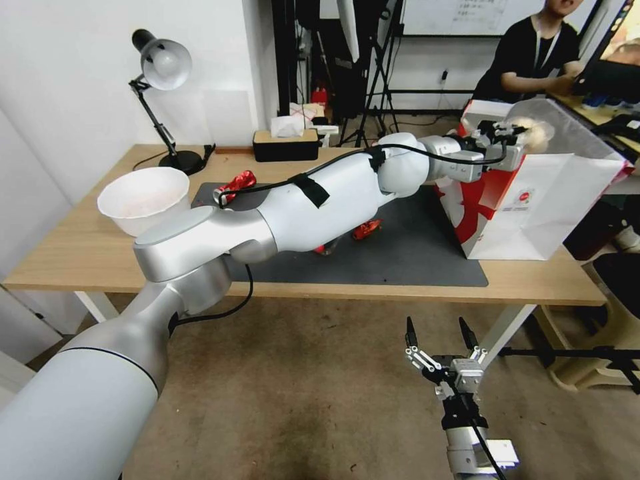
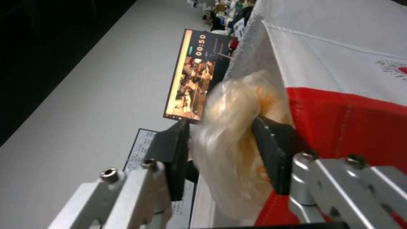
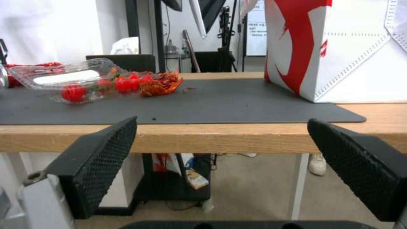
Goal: Pick up the trash from the table and place it into the takeout bag.
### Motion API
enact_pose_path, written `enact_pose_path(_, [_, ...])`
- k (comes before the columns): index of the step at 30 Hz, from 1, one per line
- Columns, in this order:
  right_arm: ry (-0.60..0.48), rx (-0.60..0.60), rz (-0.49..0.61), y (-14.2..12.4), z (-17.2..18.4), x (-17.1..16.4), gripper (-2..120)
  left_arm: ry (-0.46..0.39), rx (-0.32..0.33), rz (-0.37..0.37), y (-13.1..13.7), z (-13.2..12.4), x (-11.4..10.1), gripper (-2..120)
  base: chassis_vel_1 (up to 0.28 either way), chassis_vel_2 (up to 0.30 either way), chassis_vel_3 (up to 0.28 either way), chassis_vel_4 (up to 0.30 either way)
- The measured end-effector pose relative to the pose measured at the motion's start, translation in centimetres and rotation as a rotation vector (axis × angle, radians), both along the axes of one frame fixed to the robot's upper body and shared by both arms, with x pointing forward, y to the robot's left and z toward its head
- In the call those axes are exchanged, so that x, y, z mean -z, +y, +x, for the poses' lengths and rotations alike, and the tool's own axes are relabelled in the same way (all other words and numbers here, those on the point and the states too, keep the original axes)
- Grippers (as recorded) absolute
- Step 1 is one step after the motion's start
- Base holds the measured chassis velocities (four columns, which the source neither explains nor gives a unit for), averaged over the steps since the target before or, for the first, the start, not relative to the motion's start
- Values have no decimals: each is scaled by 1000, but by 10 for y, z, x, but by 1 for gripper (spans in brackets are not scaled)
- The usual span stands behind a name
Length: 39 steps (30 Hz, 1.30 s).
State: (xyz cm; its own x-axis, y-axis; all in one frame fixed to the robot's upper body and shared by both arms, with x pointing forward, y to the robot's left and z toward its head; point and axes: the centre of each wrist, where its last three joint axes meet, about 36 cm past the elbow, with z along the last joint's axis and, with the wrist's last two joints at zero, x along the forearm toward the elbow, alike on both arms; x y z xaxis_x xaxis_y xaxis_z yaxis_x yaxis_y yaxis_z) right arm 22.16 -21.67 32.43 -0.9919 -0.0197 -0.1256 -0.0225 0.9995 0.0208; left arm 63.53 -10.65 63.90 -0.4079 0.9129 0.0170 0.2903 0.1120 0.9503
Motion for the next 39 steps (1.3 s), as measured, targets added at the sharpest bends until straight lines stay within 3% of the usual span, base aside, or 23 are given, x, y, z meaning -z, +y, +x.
enact_pose_path(4, [-3, 1, 3, 2, 0, -1, 100, 39, -1, -54, 0, -3, -5, 66, 0, 0, 0, 0])
enact_pose_path(13, [-3, 3, 6, 3, -1, -2, 100, 186, -24, -185, 1, -17, -8, 89, 0, 0, 0, 0])
enact_pose_path(14, [-4, 3, 5, 2, -1, -3, 100, 227, -36, -226, 3, -20, -8, 95, 0, 0, 0, 0])
enact_pose_path(15, [-4, 4, 4, 2, -2, -3, 100, 307, -70, -316, 7, -27, -8, 99, 0, 0, 0, 0])
enact_pose_path(17, [-4, 4, 4, 2, -2, -3, 100, 351, -88, -356, 9, -30, -7, 99, 0, 0, 0, 0])
enact_pose_path(20, [-5, 2, 3, 2, -1, -3, 100, 570, -157, -492, 21, -50, -7, 100, 0, 0, 0, 0])
enact_pose_path(21, [-5, 2, 3, 2, -1, -3, 100, 570, -157, -492, 21, -50, -7, 100, 0, 0, 0, 0])
enact_pose_path(24, [-5, -3, 6, 3, 0, -2, 100, 705, -235, -607, 38, -61, -2, 100, 0, 0, 0, 0])
enact_pose_path(28, [-3, -5, 6, 4, 0, -2, 100, 731, -294, -672, 48, -64, 1, 100, 0, 0, 0, 0])
enact_pose_path(30, [0, -6, 4, 4, 0, 0, 100, 735, -424, -788, 57, -71, 12, 100, 0, 0, 0, 0])
enact_pose_path(31, [0, -6, 4, 4, 0, 0, 100, 735, -424, -788, 57, -71, 12, 100, 0, 0, 0, 0])
enact_pose_path(34, [6, -7, 1, 3, -1, 2, 100, 785, -599, -849, 64, -82, 26, 100, 0, 0, 0, 0])
enact_pose_path(35, [6, -7, 1, 3, -1, 2, 100, 785, -599, -849, 64, -82, 26, 100, 0, 0, 0, 0])
enact_pose_path(38, [15, -6, -1, 2, -2, 5, 100, 793, -843, -910, 72, -85, 33, 100, 0, 0, 0, 0])
enact_pose_path(39, [15, -6, -1, 2, -2, 5, 100, 793, -843, -910, 72, -85, 33, 100, 0, 0, 0, 0])
